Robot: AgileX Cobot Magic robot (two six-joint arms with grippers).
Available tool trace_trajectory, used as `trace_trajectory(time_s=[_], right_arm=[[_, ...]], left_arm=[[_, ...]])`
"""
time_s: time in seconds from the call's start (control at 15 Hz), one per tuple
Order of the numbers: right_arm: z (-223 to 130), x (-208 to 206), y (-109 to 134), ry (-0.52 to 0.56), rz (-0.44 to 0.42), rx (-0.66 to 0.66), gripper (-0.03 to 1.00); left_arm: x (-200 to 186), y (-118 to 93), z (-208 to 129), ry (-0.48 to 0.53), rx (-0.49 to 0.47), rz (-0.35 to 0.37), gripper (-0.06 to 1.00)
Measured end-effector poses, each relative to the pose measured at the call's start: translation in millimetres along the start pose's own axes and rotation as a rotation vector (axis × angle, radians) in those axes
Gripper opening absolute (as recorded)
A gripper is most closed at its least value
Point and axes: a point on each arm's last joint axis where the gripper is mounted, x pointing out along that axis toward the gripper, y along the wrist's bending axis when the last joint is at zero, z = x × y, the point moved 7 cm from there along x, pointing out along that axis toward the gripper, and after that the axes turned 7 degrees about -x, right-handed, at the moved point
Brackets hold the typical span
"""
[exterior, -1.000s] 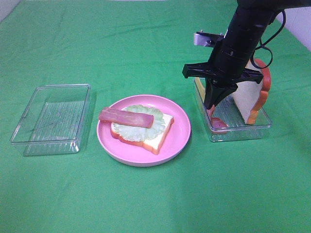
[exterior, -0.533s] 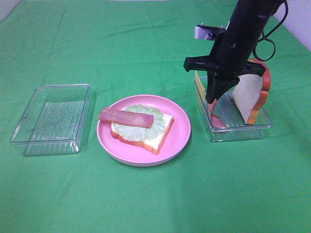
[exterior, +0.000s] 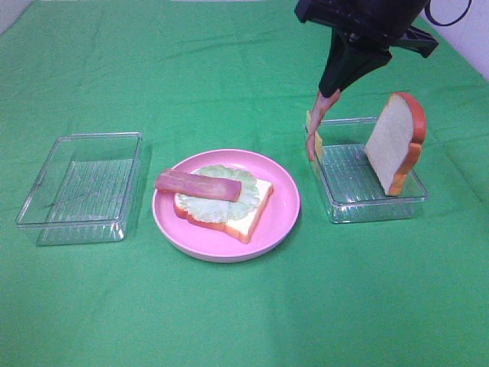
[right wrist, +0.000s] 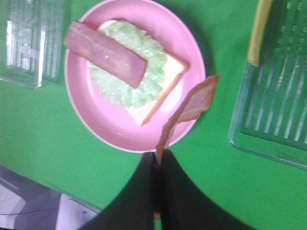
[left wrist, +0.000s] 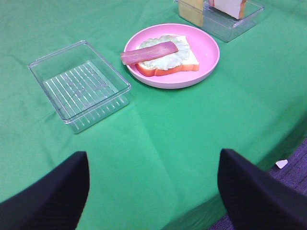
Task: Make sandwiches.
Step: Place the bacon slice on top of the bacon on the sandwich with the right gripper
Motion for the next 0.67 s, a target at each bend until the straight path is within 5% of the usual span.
trace_trajectory(time_s=[0.4, 0.67], right_arm=[[5.0, -4.2, 55.9, -0.044, 0.292, -0.091, 0.0], [5.0, 69.9, 100.9, 0.045, 0.355, -0.167, 0.0]], left_arm=[[0.0, 0.0, 0.0, 0.0, 0.0, 0.0, 0.71], [0.0, 0.0, 0.0, 0.0, 0.0, 0.0, 0.71]])
